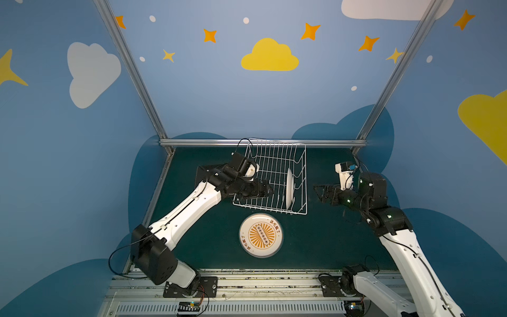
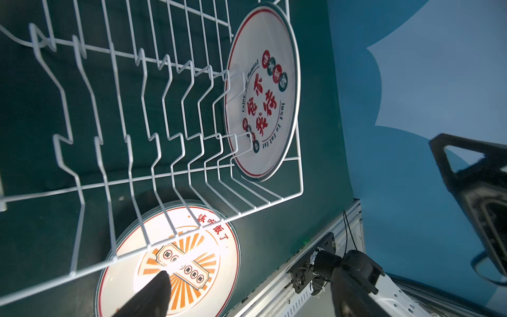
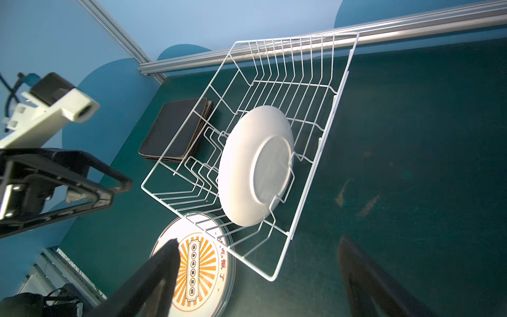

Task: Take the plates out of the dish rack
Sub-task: 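Raise the left gripper and reach it to a white plate in the rack, then close the left gripper on the white plate's rim in the rack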

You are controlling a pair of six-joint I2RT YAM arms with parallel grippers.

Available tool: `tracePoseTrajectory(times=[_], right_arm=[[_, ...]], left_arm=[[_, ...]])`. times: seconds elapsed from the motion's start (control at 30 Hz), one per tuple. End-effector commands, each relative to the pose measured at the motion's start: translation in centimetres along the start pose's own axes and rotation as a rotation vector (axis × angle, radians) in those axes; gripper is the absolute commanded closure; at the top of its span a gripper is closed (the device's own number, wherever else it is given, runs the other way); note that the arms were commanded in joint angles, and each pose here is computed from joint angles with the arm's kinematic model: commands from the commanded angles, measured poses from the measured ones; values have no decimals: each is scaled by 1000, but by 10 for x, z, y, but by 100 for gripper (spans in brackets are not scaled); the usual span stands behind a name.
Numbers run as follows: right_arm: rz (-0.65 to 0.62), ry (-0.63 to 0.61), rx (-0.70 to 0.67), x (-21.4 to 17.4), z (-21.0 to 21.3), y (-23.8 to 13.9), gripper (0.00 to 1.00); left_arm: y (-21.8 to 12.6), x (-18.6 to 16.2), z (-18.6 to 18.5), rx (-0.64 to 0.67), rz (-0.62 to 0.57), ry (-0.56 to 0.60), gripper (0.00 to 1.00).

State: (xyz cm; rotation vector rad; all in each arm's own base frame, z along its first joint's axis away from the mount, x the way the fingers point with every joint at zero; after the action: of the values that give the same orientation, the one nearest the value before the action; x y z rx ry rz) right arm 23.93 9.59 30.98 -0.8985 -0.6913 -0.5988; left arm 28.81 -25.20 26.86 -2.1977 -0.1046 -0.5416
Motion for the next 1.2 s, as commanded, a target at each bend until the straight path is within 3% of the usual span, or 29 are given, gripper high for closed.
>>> tracePoseTrajectory(times=[0.0,0.27,0.53,0.83,1.17], right_arm=[[24,14,-51,-7,-9,-2,10],[4,24,-96,-5,-19,-12,10],[10,65,-112,-6,-30,-13,10],[-8,81,-109,-2,-34,-16,10],[-6,122,-97,-3,-39,-11,10]], left_arm=[[16,21,-5,19,-36,26,14],[66,57,-29,-8,-18,90,22],[112,63,-34,14,80,118,41],[130,63,-25,110,114,120,59],[147,63,-25,106,106,48,74]])
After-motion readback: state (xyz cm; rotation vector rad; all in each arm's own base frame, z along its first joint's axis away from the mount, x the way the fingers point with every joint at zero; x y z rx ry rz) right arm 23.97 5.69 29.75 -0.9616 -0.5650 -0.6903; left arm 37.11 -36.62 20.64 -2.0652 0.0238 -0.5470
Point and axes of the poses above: each gripper's point midway between its finger pads, its own y axis out along the fingers, its own z axis along the line the jaws close on, x = y × z, the point moved 5 cm from there along -y, back along the fingers, and after that the axes turned 7 degrees about y, right-handed, at the moved point
